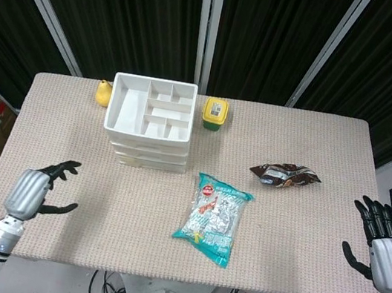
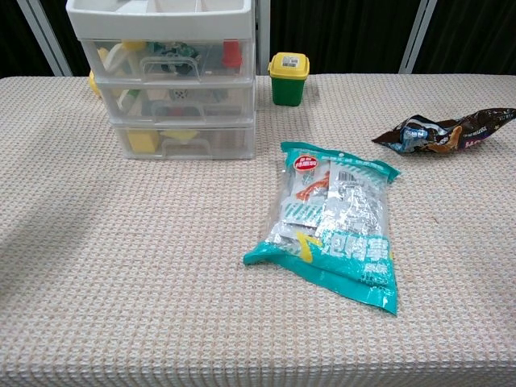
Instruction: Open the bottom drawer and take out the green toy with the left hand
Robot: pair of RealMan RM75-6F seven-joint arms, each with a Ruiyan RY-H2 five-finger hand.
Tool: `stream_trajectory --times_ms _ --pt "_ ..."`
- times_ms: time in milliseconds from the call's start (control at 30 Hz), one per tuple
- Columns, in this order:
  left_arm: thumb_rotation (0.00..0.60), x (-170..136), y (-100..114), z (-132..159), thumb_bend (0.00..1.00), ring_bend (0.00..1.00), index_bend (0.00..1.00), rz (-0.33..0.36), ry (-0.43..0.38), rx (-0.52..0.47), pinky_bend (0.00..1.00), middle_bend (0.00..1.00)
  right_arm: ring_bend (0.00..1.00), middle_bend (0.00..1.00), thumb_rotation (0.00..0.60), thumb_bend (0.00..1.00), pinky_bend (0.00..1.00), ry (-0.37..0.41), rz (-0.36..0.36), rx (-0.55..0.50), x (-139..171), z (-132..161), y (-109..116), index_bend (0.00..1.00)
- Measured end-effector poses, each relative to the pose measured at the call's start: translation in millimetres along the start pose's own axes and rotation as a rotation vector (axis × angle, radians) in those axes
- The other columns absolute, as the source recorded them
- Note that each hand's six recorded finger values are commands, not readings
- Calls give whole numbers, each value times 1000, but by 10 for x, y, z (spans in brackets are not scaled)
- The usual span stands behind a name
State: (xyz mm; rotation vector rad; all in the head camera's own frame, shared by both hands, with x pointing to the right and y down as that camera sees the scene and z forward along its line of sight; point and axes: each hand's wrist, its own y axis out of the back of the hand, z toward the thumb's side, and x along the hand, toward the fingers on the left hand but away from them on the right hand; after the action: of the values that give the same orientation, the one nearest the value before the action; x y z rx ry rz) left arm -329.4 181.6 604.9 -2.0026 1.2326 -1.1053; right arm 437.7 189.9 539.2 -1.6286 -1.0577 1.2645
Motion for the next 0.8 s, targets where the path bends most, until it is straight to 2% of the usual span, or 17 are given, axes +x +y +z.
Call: stream_trajectory --times_ms 67,167,300,367,633,800 --pt "600 148 -170 160 234 802 233 -44 -26 -121 965 607 0 0 600 287 0 4 -5 7 -15 27 34 0" --pt "600 324 -400 353 339 912 208 -100 -43 -287 1000 722 0 0 600 288 0 6 0 14 -37 49 38 0" --pt "600 518 -700 603 406 960 165 -190 -67 -462 1000 797 0 0 600 287 0 8 13 19 -70 74 14 0" --pt "600 620 -833 707 423 971 144 -216 -76 -513 1000 821 0 0 600 287 0 9 19 18 -84 87 -4 0" --pt "600 948 -1141 846 473 989 102 -234 -37 -652 1000 853 0 0 600 288 0 2 28 13 -91 95 -54 0" --pt "600 1085 -1255 833 480 989 102 -203 7 -743 1000 858 0 0 600 287 0 -4 31 12 -79 77 -66 0"
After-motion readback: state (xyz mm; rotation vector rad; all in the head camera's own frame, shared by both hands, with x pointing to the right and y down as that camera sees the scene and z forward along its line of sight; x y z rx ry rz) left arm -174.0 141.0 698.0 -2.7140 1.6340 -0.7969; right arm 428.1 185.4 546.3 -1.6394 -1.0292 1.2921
